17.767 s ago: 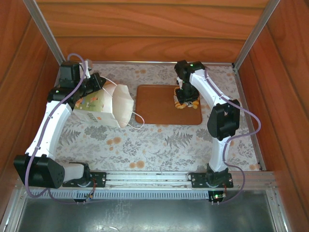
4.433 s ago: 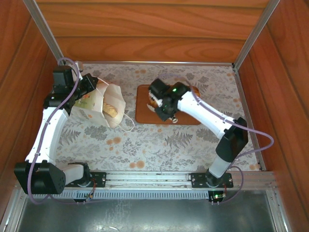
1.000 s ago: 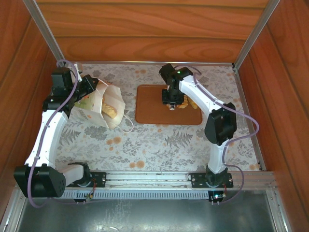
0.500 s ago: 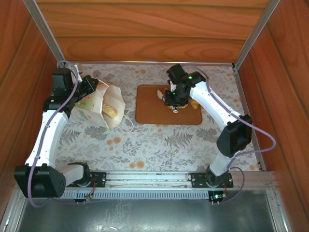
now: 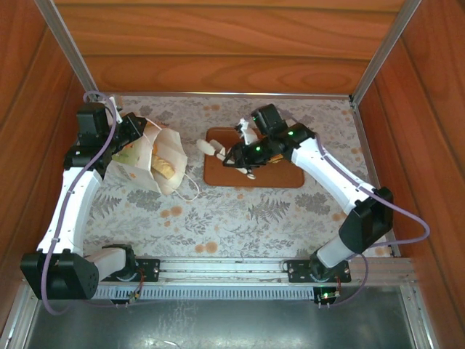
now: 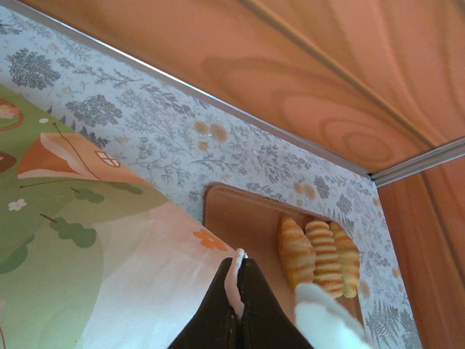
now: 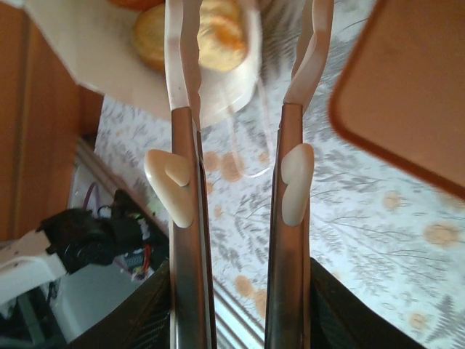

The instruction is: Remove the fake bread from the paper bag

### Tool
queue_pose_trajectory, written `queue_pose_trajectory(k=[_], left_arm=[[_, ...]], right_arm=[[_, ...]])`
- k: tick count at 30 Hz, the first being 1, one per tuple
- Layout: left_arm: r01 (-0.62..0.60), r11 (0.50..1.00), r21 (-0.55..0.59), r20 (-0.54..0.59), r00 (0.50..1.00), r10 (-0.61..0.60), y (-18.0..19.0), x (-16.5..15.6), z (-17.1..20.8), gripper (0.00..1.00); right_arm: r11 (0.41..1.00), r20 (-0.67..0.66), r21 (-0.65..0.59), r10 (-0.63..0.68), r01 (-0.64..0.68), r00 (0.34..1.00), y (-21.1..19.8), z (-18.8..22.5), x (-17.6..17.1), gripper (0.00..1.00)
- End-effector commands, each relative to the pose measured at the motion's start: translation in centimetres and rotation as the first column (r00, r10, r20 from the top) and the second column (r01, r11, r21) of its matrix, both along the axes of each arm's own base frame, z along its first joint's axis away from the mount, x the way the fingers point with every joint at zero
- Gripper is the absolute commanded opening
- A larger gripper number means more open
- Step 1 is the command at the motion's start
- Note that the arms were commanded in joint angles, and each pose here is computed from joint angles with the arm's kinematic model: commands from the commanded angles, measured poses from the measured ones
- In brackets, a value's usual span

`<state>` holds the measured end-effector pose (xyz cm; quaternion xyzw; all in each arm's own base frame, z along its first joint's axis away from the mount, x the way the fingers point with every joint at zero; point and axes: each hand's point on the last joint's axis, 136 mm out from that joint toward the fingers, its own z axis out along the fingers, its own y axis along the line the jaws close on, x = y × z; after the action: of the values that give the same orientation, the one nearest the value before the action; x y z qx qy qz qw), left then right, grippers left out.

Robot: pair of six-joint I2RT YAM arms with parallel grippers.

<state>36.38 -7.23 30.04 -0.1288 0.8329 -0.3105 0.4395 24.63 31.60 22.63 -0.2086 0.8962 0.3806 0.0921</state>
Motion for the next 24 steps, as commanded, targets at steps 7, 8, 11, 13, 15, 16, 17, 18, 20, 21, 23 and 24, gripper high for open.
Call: queue_pose_trajectory(k=[7, 8, 11, 13, 15, 16, 17, 18, 20, 21, 23, 24], left_arm=[[-0.017, 1.000, -0.011, 0.037, 0.999, 0.018, 0.4, 0.2, 1.1, 0.00], [-0.015, 1.000, -0.012, 0.040, 0.999, 0.016, 0.3, 0.2, 1.2, 0.00], [-0.014, 1.000, -0.013, 0.041, 0.999, 0.014, 0.3, 0.3, 1.3, 0.00], [-0.015, 1.000, -0.013, 0.038, 0.999, 0.016, 0.3, 0.2, 1.1, 0.00], [-0.011, 1.000, -0.016, 0.034, 0.999, 0.012, 0.3, 0.3, 1.0, 0.00], [-0.006, 1.000, -0.017, 0.034, 0.999, 0.007, 0.2, 0.3, 1.0, 0.00], [-0.003, 1.000, -0.017, 0.035, 0.999, 0.004, 0.1, 0.2, 1.1, 0.00], [-0.002, 1.000, -0.019, 0.034, 0.999, 0.003, 0.1, 0.2, 1.0, 0.00], [-0.005, 1.000, -0.015, 0.039, 0.999, 0.006, 0.2, 0.2, 1.1, 0.00], [-0.005, 1.000, -0.015, 0.039, 0.999, 0.006, 0.2, 0.1, 1.1, 0.00], [-0.003, 1.000, -0.017, 0.039, 0.999, 0.004, 0.1, 0.1, 1.1, 0.00], [-0.002, 1.000, -0.018, 0.038, 0.999, 0.003, 0.1, 0.1, 1.1, 0.00]], right_arm=[[0.975, -0.045, 0.065, 0.214, -0.211, 0.976, 6.2, -1.0, -3.2, 0.44], [0.974, -0.050, 0.064, 0.221, -0.218, 0.974, 6.6, -1.3, -3.2, 0.44], [0.973, -0.074, 0.055, 0.227, -0.224, 0.971, 7.7, -2.1, -3.1, 0.44], [0.973, -0.079, 0.053, 0.230, -0.226, 0.970, 8.3, -2.5, -3.0, 0.45], [0.976, -0.082, 0.040, 0.217, -0.214, 0.973, 8.7, -3.0, -2.6, 0.46], [0.978, -0.081, 0.030, 0.207, -0.205, 0.975, 8.8, -3.3, -2.3, 0.46], [0.980, -0.083, 0.026, 0.200, -0.198, 0.976, 9.0, -3.5, -2.1, 0.46], [0.981, -0.084, 0.021, 0.194, -0.193, 0.977, 9.1, -3.7, -1.9, 0.47], [0.982, -0.089, 0.018, 0.187, -0.186, 0.978, 9.5, -4.0, -1.5, 0.47], [0.983, -0.090, 0.019, 0.183, -0.182, 0.979, 9.7, -4.2, -1.3, 0.47], [0.984, -0.100, 0.014, 0.181, -0.180, 0.978, 10.1, -4.7, -1.0, 0.48], [0.984, -0.104, 0.013, 0.180, -0.180, 0.978, 10.3, -4.9, -0.9, 0.48]])
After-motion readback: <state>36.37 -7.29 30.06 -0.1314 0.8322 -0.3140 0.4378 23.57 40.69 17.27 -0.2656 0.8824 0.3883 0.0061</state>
